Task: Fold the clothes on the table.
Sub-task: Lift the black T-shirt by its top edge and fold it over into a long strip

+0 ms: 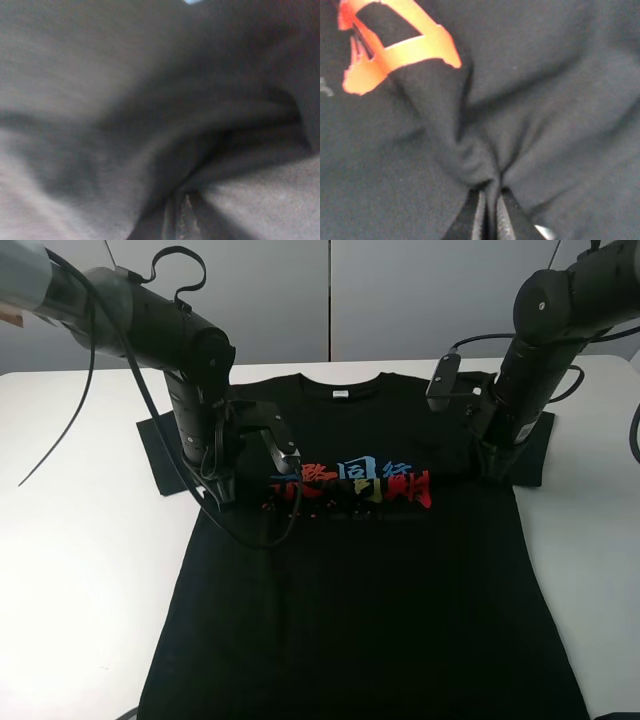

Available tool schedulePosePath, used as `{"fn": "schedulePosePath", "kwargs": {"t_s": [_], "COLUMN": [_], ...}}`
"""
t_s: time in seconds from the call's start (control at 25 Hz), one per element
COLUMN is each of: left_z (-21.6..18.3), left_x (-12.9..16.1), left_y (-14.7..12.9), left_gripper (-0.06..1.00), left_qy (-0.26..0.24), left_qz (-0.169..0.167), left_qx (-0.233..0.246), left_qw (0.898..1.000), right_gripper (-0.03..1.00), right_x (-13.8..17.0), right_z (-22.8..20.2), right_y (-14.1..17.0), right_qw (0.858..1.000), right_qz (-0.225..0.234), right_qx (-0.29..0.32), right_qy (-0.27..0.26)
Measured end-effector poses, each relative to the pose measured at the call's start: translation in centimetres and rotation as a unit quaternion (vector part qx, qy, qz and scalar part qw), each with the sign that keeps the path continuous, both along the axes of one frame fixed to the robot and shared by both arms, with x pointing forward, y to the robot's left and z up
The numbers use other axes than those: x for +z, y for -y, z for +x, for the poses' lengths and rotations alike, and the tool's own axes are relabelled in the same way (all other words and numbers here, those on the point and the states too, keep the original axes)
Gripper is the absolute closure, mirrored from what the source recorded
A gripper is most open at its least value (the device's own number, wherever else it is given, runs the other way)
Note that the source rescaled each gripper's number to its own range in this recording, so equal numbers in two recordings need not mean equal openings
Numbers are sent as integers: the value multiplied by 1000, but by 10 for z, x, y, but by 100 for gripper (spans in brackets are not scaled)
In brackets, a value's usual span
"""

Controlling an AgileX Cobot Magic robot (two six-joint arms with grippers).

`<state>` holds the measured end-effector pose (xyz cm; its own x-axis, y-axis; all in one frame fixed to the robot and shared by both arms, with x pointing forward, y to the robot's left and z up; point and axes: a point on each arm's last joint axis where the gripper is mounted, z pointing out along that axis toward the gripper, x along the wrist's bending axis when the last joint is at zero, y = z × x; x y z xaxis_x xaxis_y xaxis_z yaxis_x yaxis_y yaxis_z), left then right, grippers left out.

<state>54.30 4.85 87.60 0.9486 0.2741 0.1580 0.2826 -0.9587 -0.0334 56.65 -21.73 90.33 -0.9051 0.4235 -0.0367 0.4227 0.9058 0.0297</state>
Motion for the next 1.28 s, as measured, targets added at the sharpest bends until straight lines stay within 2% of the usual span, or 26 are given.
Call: {"fn": "schedulePosePath", "kwargs": {"t_s": [0.2, 0.36, 0.64, 0.8, 0.92, 1.04, 1.12, 1.2, 1.28], "left_z": [20, 35, 46, 49, 49, 46, 42, 39, 37], "left_x": [22, 55, 122, 144, 164, 189, 203, 210, 209], "left_y": [4, 6, 6, 3, -1, -6, -9, -12, -13], "left_gripper": [94, 94, 94, 94, 94, 94, 94, 94, 94], "left_qy": [65, 143, 274, 322, 359, 393, 405, 409, 397], "left_qz": [-29, -67, -162, -187, -207, -229, -241, -246, -241], "left_qx": [45, 65, 68, 68, 86, 90, 89, 93, 96], "left_qw": [996, 985, 945, 926, 906, 886, 877, 874, 880], "right_gripper": [97, 97, 97, 97, 97, 97, 97, 97, 97], "right_x": [25, 36, 73, 105, 133, 153, 162, 167, 169], "right_z": [6, 15, 30, 38, 38, 32, 28, 24, 18], "right_y": [5, 10, 22, 24, 22, 23, 24, 26, 25], "right_qw": [997, 987, 946, 916, 895, 883, 877, 877, 885], "right_qz": [-18, -41, -79, -69, -43, -27, -24, -25, -24], "right_qx": [-17, -48, -80, -103, -110, -115, -120, -120, -107], "right_qy": [77, 146, 305, 381, 429, 455, 464, 464, 452]}}
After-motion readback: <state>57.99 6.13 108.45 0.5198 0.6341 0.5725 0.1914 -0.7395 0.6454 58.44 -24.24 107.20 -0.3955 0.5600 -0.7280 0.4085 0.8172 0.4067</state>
